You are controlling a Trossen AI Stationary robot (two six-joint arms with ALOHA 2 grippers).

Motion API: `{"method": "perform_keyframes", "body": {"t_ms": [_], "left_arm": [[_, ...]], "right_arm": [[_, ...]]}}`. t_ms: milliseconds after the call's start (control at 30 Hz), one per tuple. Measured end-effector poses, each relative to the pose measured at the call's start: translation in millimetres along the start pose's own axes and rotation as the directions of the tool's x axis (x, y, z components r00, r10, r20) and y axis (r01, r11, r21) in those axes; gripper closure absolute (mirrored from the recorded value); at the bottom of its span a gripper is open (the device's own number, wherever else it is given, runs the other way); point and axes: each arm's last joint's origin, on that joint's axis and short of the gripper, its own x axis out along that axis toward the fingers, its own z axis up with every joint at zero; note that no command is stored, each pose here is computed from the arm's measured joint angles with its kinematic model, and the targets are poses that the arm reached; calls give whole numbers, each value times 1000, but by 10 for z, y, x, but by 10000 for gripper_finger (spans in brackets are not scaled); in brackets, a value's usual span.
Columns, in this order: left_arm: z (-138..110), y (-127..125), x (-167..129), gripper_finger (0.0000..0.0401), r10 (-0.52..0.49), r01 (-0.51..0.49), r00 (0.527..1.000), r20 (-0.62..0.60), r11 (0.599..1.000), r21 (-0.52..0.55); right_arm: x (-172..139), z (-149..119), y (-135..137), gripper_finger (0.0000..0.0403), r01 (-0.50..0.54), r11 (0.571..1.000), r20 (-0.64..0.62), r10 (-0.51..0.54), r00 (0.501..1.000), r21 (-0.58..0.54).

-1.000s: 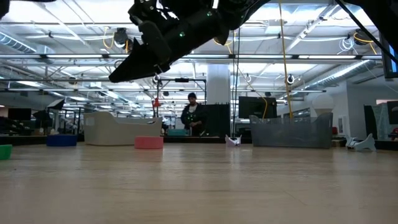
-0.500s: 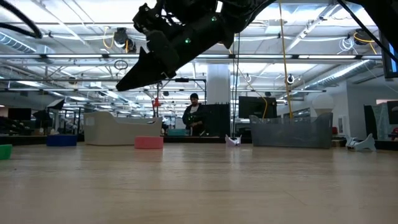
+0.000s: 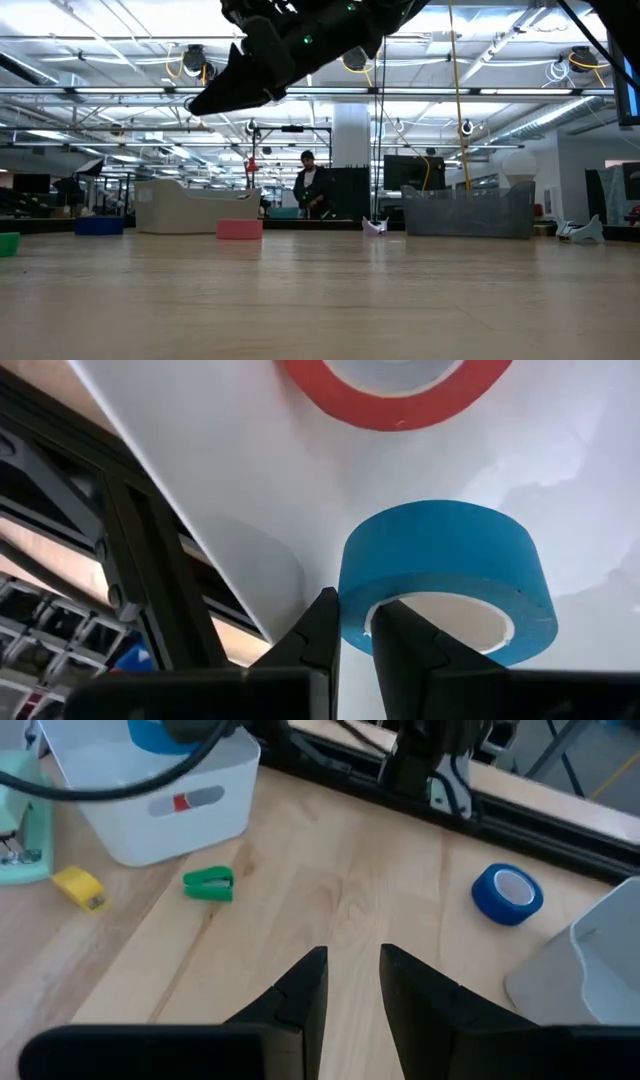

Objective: Pick and place Stapler, Stapler remover, tape
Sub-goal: Put the light blue tape into the white bin, then put the pink tape into the white bin

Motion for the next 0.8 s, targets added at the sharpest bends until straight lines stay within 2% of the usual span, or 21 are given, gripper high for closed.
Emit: {"method": "perform_keyframes", "body": {"t_ms": [200,533,600,700,800], "left_arm": [[-2,0,4,353,2,-2,1000,16,1000,4],[-9,18,4,262,18,-18,1000,-5,999,31],[-21,45,-1,254,38,-38,999,-33,999,17],[-58,90,-59,256,34,-33,999,-38,999,12],[-113,147,-199,266,12,-14,998,63,999,36]], "right_arm": [[-2,0,0,314,0,1000,-2,0,1000,0],[-2,-7,0,314,0,1000,-9,0,1000,-1],[-4,-43,-13,314,8,1000,-45,-9,999,-22],[-18,-153,-50,314,83,994,-173,-95,980,-74],[-44,-255,-97,314,155,979,-289,-188,939,-132]]}}
